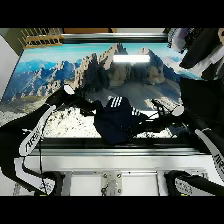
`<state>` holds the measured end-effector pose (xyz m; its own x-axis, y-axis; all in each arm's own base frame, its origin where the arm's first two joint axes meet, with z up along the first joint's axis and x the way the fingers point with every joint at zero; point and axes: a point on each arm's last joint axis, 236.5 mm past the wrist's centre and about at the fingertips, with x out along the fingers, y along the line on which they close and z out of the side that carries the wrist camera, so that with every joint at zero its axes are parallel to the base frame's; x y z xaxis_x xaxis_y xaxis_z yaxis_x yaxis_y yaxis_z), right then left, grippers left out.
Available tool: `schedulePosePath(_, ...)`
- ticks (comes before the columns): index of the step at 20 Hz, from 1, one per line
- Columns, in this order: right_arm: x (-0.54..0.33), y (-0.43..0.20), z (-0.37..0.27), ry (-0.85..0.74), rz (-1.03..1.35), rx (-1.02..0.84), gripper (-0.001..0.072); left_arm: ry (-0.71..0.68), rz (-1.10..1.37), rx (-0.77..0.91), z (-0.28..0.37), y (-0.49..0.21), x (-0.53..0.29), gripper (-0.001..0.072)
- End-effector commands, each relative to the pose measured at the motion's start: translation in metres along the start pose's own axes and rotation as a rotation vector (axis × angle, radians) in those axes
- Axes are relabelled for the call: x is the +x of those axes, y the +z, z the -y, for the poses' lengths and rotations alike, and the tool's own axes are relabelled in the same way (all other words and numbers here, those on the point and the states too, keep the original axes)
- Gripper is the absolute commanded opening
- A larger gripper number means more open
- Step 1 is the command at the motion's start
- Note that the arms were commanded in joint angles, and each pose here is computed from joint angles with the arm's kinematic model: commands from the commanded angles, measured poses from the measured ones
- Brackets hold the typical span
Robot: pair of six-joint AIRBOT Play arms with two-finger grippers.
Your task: Fold the clothes and pants, and hang the long-sleeved shirts on hangers.
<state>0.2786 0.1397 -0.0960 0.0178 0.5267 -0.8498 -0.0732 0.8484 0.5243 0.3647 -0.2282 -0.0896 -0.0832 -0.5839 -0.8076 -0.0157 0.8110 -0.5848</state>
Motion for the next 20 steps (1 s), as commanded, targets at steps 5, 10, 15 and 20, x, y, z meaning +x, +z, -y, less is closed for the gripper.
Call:
schedulePosePath(5,0.011,0.029,-0.002,0.024,0.115,0.052,0.0069,0.001,-0.021,0.003,0.000,-0.002,0.007,-0.0003)
schedulePosePath(10,-0.073,0.042,-0.057,0.025,0.145,-0.206,0.0028,-0.050,0.181,0.133,0.054,0.032,-0.092,0.0005)
schedulePosePath(15,-0.249,0.032,-0.172,0.045,0.503,-0.416,0.0028,-0.117,0.615,0.494,0.189,-0.012,-0.302,0.0006)
schedulePosePath(20,-0.307,-0.025,-0.208,0.113,0.649,-0.326,0.0028,-0.206,0.859,0.727,0.271,-0.129,-0.398,0.0006)
